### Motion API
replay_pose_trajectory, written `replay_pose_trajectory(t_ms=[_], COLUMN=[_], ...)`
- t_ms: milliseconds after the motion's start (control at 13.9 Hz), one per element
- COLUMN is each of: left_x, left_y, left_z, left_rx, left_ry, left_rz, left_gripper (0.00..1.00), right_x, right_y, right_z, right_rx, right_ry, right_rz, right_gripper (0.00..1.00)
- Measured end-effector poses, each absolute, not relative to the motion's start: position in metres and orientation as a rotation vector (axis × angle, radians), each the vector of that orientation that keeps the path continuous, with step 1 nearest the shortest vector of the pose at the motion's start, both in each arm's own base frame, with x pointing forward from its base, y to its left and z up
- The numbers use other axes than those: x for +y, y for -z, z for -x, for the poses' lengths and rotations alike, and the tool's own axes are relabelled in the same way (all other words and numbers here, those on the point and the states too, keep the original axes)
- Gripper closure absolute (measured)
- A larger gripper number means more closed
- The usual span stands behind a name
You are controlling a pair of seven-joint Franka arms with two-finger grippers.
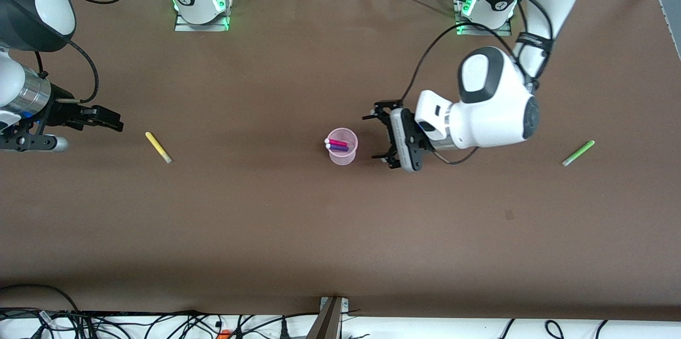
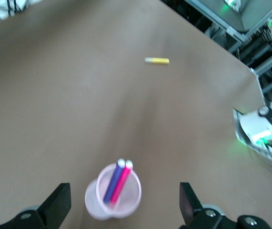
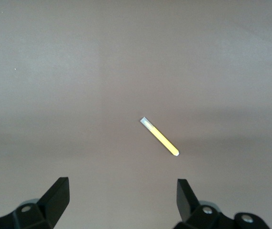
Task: Organize pens into pink holder with both arms
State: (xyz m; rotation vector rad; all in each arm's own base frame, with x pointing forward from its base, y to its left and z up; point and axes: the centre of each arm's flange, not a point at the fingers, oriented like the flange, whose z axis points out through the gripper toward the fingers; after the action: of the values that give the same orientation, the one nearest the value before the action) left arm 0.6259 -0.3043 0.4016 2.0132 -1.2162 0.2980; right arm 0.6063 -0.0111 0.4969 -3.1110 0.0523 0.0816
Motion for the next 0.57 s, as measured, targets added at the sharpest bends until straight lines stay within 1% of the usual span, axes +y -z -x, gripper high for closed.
replay_pose_trajectory(t_ms=[287, 574], left_x=[-0.253, -0.192], left_y=[-0.404, -0.435], left_z=[-0.627, -0.633], left_rx=[-1.127, -1.127], left_ry=[0.016, 0.235], left_rz=[-2.188, -2.461], left_gripper=[0.0, 0.0], right_x=[-0.026, -0.035], right_y=[-0.506, -0.515], right_z=[-0.608, -0.608], right_rx=[0.091, 0.114], right_ry=[-0.055, -0.033], right_rz=[3.113, 3.115], right_gripper=[0.0, 0.0])
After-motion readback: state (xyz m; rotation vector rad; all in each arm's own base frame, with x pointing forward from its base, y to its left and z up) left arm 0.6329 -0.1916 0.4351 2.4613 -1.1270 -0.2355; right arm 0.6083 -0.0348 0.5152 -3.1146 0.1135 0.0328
